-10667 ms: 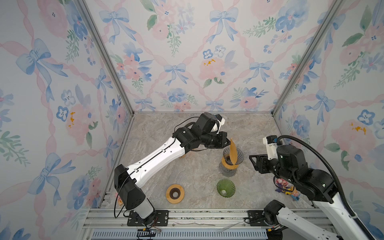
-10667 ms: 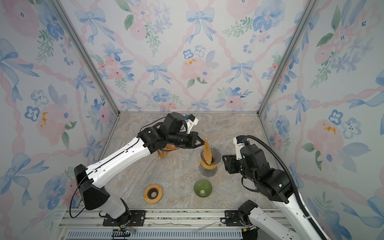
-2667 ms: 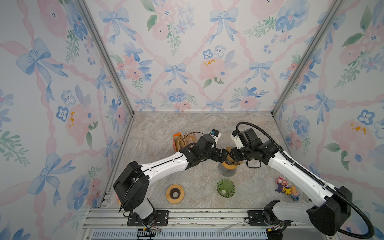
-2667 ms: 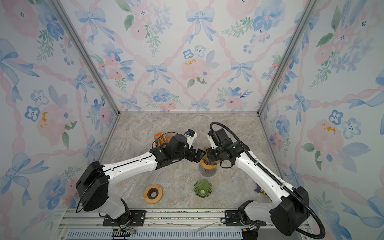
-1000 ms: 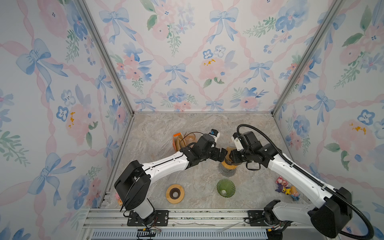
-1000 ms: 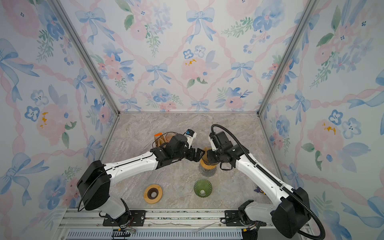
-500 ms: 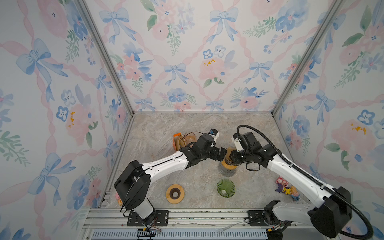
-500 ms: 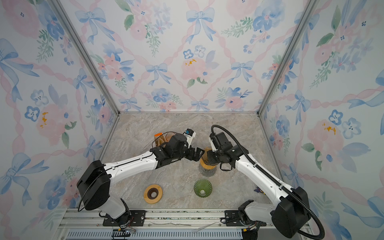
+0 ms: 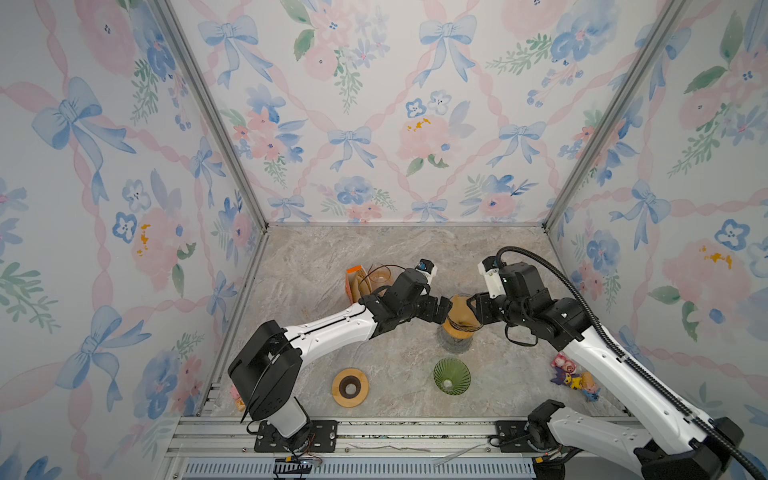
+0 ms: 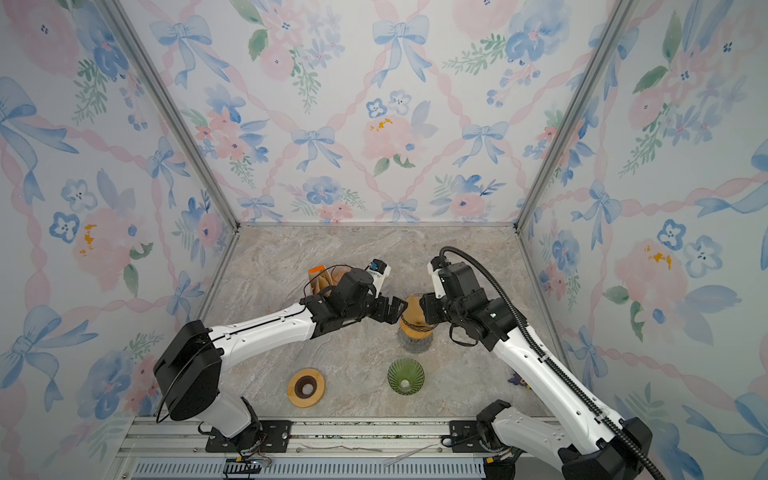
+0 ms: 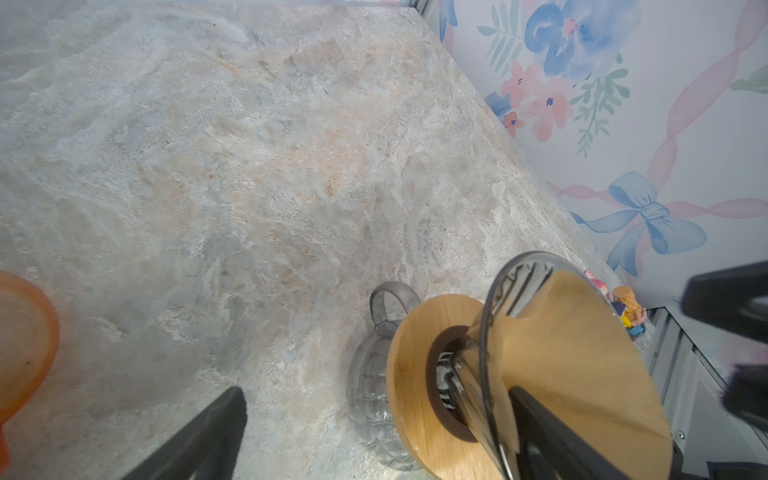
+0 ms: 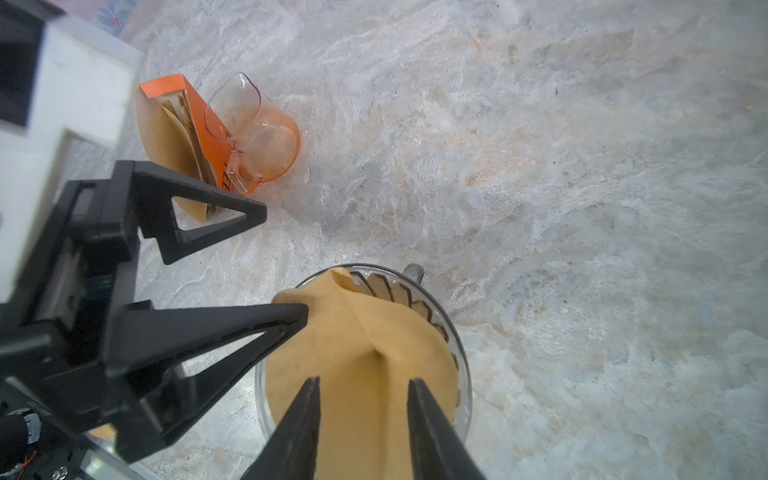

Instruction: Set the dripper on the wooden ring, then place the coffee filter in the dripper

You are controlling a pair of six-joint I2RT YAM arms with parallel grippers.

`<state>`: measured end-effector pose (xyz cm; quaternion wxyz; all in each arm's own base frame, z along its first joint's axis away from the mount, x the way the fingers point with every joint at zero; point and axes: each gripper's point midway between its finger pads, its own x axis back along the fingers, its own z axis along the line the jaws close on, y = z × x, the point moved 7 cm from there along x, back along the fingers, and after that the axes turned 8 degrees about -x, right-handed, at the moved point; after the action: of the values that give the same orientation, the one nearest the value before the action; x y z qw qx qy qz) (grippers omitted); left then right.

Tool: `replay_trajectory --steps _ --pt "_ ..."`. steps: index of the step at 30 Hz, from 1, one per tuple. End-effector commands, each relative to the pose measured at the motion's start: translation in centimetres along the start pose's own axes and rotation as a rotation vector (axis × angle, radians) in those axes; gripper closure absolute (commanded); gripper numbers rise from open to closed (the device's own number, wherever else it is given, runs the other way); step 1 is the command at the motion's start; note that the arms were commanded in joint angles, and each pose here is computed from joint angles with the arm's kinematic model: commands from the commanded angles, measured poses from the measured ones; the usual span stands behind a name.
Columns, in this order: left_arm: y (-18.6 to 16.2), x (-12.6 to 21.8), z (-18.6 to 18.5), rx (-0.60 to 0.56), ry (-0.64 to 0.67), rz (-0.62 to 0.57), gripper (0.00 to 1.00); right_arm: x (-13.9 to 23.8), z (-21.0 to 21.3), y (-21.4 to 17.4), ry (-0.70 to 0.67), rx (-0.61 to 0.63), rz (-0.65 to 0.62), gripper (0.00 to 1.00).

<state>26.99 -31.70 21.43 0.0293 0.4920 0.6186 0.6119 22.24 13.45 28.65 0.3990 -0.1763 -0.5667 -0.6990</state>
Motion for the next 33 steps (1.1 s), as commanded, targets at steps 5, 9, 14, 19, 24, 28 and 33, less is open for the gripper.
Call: replay_trajectory --steps 5,9,14,19,24,28,33 --pt "-0.1 -0.1 0.4 0.02 0.017 -0.001 0.02 1.5 0.3 0.8 0.004 -0.004 -0.036 0.61" --pt "-0.3 -0.2 0.5 0.023 0.018 0.005 0.02 0.0 0.1 0.0 -0.011 -0.011 0.025 0.61" --pt "-0.2 -0.2 0.4 0.024 0.013 0.002 0.02 -2.0 0.0 -0.9 -0.017 -0.004 0.085 0.64" --pt "0.1 0.0 0.3 0.033 -0.008 -0.008 0.02 -3.8 -0.2 -1.7 -0.03 -0.003 0.139 0.67" --pt "0.2 0.3 0.4 0.062 -0.035 -0.033 0.02 -5.2 -0.5 -2.3 -0.049 -0.005 0.169 0.67" --pt "0.7 1.2 0.6 0.089 -0.079 -0.071 0.02 -5.8 -0.5 -2.7 -0.058 -0.012 0.176 0.68" --pt "1.8 3.0 0.2 0.052 -0.092 -0.124 0.02 -5.2 -0.3 -2.5 -0.049 -0.013 0.135 0.67"
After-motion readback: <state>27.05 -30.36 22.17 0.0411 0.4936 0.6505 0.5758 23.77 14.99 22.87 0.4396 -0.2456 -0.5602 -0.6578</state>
